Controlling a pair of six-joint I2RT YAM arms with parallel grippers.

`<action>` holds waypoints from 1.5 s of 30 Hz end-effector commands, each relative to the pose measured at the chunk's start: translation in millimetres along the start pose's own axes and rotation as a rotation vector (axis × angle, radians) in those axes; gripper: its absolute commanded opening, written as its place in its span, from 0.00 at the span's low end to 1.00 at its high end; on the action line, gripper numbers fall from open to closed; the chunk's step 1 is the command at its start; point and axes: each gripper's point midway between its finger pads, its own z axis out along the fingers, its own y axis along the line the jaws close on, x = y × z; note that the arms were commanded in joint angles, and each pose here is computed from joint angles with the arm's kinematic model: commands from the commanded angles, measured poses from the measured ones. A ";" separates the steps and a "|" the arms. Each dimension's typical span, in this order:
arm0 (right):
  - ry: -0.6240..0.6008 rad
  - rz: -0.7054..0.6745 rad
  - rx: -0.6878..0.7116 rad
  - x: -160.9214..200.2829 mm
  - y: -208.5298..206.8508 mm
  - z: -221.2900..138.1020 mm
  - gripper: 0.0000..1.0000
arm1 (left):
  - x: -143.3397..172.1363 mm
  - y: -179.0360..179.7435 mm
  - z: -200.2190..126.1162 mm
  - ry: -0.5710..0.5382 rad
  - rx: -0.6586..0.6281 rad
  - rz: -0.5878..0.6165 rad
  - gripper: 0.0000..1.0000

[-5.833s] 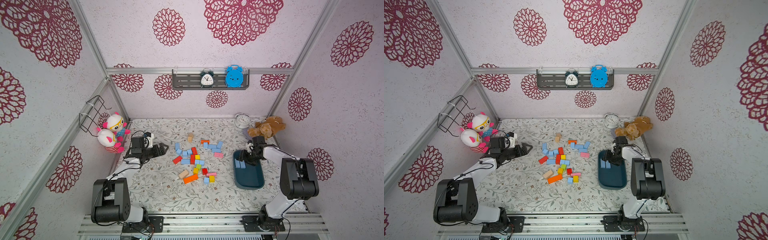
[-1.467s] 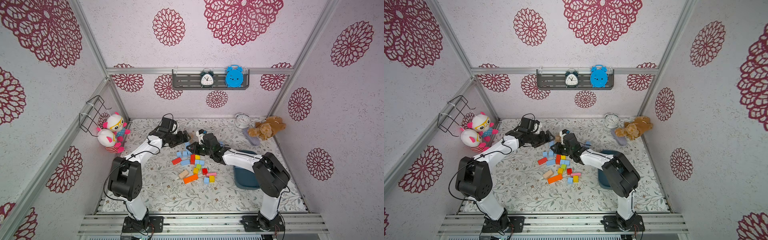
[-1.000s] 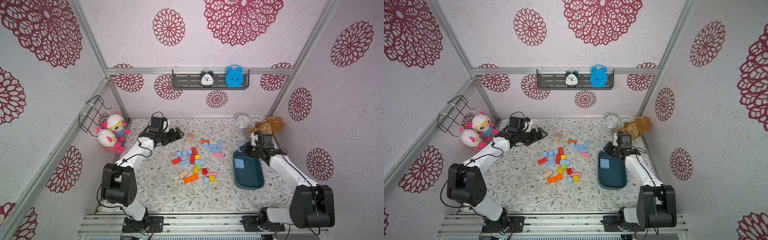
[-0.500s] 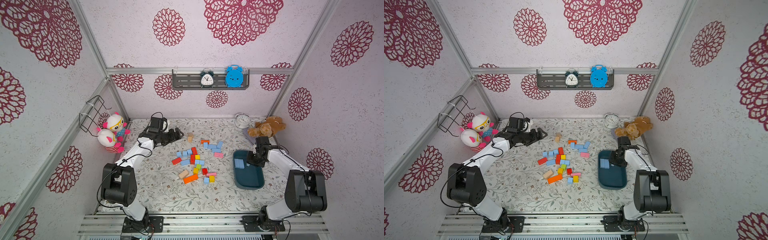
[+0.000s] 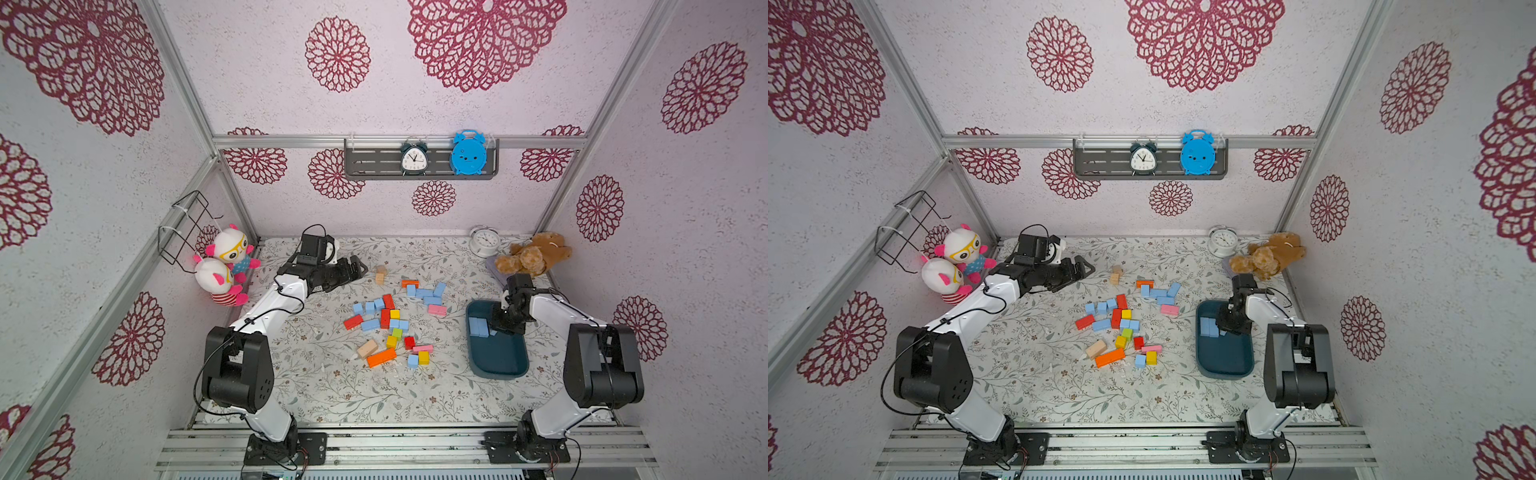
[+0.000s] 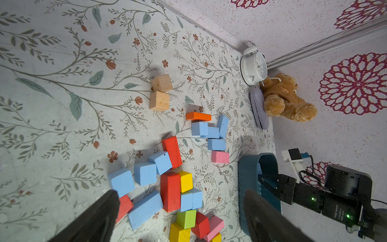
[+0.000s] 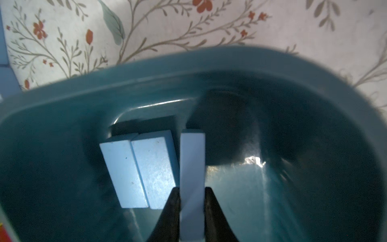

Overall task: Pick out the blue building blocks
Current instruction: Place the building block in the storage box.

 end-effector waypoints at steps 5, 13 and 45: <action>0.003 -0.020 0.007 -4.1 -4.4 -1.5 0.33 | 2.1 -5.6 0.1 -0.001 0.017 0.028 0.97; -0.007 -0.018 0.131 -9.5 -23.9 -10.5 0.37 | 3.0 -4.8 1.4 0.001 0.012 0.030 0.97; 0.001 -0.022 0.009 -21.3 -6.5 4.1 0.52 | 7.5 -4.2 4.7 0.010 0.006 0.039 0.97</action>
